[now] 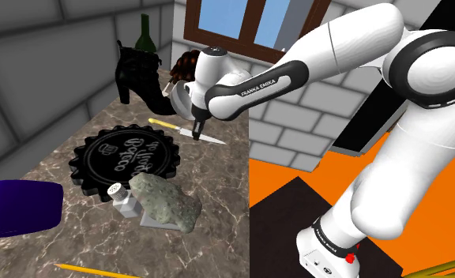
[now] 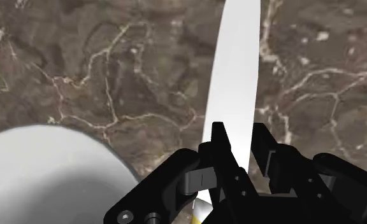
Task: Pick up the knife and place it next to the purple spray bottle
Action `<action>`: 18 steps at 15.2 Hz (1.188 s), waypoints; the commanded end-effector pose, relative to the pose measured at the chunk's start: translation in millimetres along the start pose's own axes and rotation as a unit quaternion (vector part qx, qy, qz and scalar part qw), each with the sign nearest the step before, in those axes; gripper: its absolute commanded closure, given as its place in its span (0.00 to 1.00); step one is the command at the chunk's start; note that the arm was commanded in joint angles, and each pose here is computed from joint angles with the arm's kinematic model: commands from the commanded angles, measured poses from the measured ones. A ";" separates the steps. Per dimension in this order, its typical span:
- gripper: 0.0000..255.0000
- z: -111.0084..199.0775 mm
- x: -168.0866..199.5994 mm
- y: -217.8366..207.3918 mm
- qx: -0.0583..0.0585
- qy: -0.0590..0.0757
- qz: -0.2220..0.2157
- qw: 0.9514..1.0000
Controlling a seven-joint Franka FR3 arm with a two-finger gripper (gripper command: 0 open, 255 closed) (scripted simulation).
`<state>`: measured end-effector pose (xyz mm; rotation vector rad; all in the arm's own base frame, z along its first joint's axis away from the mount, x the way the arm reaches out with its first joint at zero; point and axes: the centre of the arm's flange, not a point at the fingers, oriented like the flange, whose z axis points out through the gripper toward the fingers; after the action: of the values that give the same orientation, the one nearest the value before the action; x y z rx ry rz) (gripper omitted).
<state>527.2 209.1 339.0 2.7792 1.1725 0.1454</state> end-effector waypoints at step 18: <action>0.00 -5.4 -26.2 67.2 0.116 0.001 0.016 0.993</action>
<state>555.1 145.3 358.8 2.9939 1.2144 0.0170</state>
